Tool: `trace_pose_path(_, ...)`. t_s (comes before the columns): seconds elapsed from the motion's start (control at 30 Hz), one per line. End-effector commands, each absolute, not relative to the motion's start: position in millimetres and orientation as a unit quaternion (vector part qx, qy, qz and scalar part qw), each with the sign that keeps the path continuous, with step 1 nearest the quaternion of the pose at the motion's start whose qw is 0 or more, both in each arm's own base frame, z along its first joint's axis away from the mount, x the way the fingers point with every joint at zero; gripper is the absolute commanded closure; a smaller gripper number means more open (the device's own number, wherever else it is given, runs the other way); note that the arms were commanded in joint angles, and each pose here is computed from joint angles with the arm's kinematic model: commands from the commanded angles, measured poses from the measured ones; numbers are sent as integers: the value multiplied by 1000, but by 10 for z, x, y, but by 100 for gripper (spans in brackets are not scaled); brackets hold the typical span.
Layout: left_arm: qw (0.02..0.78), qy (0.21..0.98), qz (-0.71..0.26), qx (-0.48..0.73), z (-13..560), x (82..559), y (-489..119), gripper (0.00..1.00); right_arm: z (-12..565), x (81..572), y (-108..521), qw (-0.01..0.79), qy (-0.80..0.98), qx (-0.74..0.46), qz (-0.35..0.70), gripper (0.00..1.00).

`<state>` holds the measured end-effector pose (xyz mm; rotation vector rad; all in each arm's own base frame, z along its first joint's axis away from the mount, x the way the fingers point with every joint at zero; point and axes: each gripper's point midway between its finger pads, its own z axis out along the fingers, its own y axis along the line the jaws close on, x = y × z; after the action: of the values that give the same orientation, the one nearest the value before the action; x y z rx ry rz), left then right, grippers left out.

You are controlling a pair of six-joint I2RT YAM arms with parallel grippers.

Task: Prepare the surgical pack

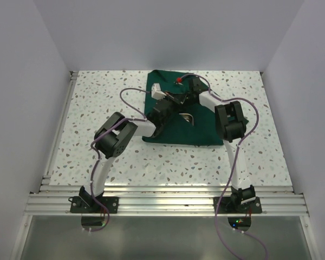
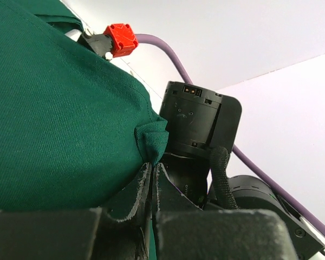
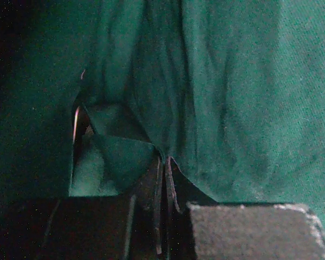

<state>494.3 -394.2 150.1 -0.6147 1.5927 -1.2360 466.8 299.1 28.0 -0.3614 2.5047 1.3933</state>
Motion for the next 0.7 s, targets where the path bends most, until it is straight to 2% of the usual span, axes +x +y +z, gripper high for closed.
trace_pose_path(0.0, 498, 605, -581, -222, 2001, 4835, -4251, 96, -15, 4502, 3039, 91, 875, -121, 460, 100)
trace_pose_path(0.1, 501, 610, -574, -216, 1991, 4818, -4236, 93, -10, 4504, 3031, 91, 875, -122, 460, 100)
trace_pose_path(0.33, 521, 645, -521, -203, 2067, 4789, -4060, 76, 20, 4543, 2999, 96, 874, -116, 462, 100)
trace_pose_path(0.67, 520, 651, -514, -203, 1989, 4769, -3914, 75, 329, 4714, 2972, 124, 867, -107, 470, 100)
